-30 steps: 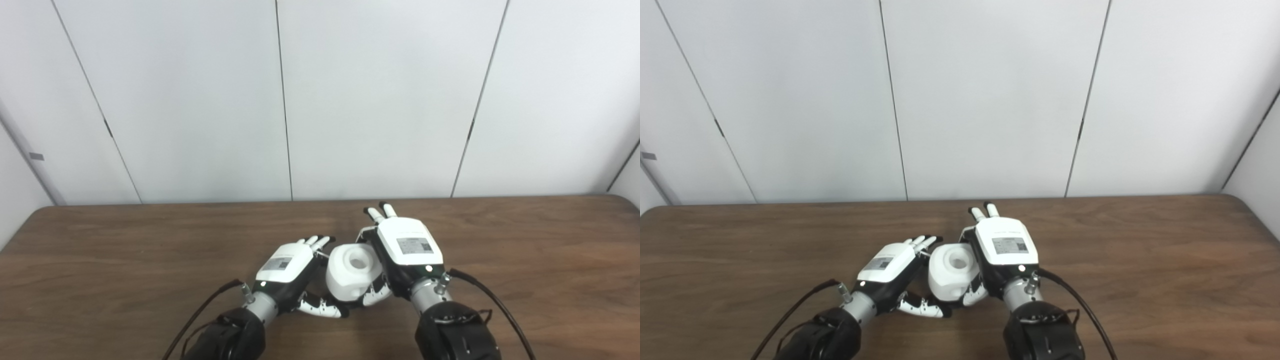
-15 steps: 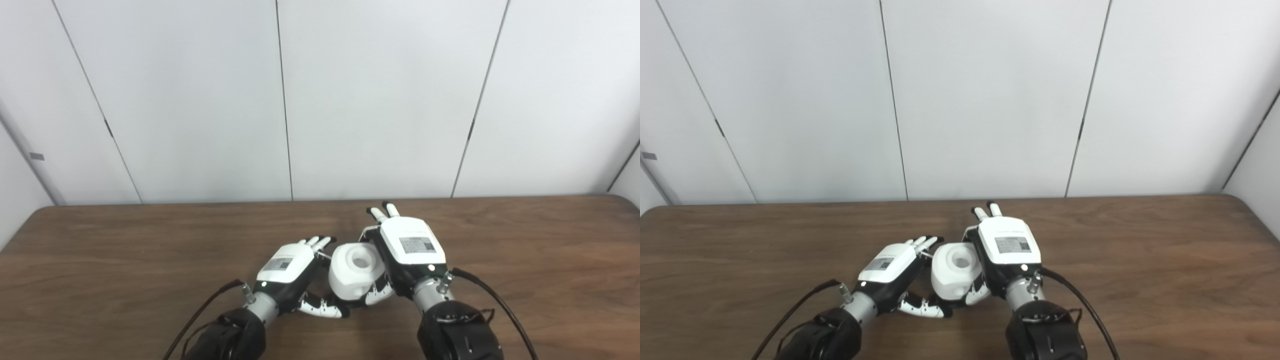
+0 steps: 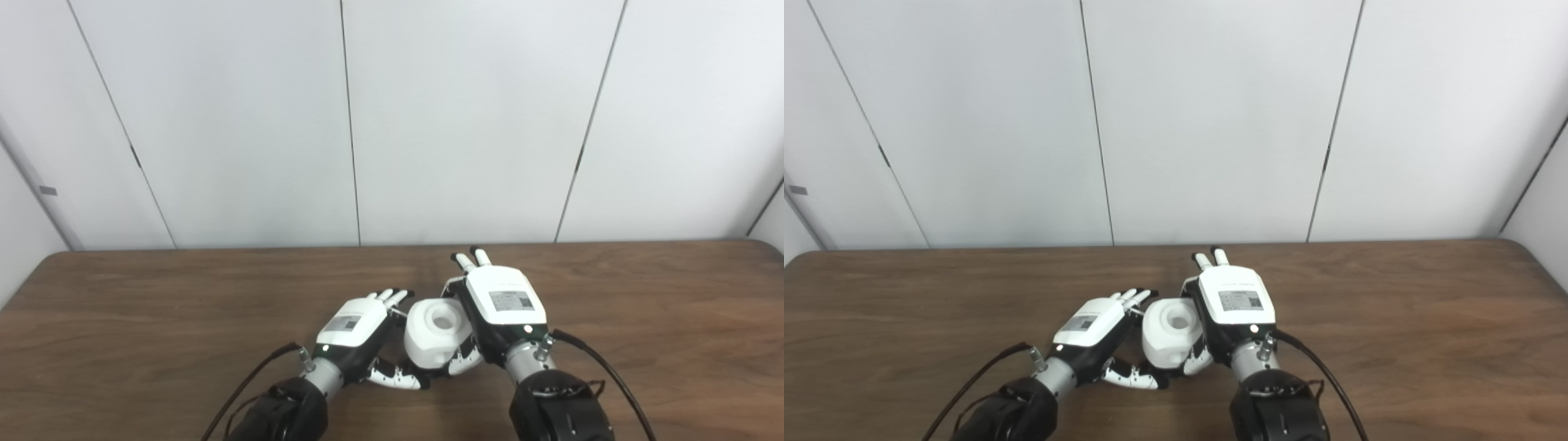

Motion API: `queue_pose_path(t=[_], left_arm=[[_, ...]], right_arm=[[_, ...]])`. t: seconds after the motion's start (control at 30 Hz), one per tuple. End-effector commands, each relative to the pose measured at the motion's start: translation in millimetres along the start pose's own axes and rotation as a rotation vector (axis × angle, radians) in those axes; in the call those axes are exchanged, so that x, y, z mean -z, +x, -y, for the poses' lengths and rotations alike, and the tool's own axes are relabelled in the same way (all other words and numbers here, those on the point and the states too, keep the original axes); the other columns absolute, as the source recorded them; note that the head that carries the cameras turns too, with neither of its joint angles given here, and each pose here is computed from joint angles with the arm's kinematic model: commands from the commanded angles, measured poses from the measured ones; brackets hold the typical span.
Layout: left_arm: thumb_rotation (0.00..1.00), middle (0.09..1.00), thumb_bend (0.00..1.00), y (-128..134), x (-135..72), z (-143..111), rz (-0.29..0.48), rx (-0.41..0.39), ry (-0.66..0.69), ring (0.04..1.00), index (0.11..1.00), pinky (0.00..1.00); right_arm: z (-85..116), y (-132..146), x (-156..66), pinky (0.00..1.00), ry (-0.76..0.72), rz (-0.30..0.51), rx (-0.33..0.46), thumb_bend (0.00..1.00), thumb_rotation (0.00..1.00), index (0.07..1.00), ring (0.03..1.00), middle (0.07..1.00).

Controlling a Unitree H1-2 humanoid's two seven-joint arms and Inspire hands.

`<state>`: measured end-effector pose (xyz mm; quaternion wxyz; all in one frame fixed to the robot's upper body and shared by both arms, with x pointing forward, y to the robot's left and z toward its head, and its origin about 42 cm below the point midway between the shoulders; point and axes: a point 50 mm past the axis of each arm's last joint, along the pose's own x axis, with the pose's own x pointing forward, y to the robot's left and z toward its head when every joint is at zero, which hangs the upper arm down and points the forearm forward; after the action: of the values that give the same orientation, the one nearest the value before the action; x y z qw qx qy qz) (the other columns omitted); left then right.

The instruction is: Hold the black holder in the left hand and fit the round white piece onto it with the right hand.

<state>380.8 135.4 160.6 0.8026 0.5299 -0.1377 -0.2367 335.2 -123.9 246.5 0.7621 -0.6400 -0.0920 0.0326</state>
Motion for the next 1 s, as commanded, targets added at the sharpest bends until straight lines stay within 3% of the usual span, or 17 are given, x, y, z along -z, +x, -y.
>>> queue_pose_path(t=[0.0, 0.9, 0.97], left_arm=[[0.05, 0.976, 0.52, 2.7, -8.3, -3.1, 0.031, -0.007, 0.012, 1.000, 0.479, 1.00], [0.05, 0.978, 0.52, 2.6, -6.6, -1.8, 0.025, -0.003, 0.002, 1.000, 0.479, 1.00], [0.05, 0.980, 0.52, 2.7, -6.6, -1.7, 0.024, 0.001, 0.004, 1.000, 0.480, 1.00]], right_arm=[[7.0, 3.4, -4.6, 0.69, 0.002, 0.010, 0.030, 0.52, 0.13, 0.483, 1.000, 0.951], [10.6, 3.1, -3.8, 0.71, 0.036, 0.013, -0.026, 0.52, 0.16, 0.494, 1.000, 0.981], [10.5, 3.1, -3.8, 0.70, 0.038, 0.013, -0.028, 0.77, 0.30, 0.594, 1.000, 0.979]])
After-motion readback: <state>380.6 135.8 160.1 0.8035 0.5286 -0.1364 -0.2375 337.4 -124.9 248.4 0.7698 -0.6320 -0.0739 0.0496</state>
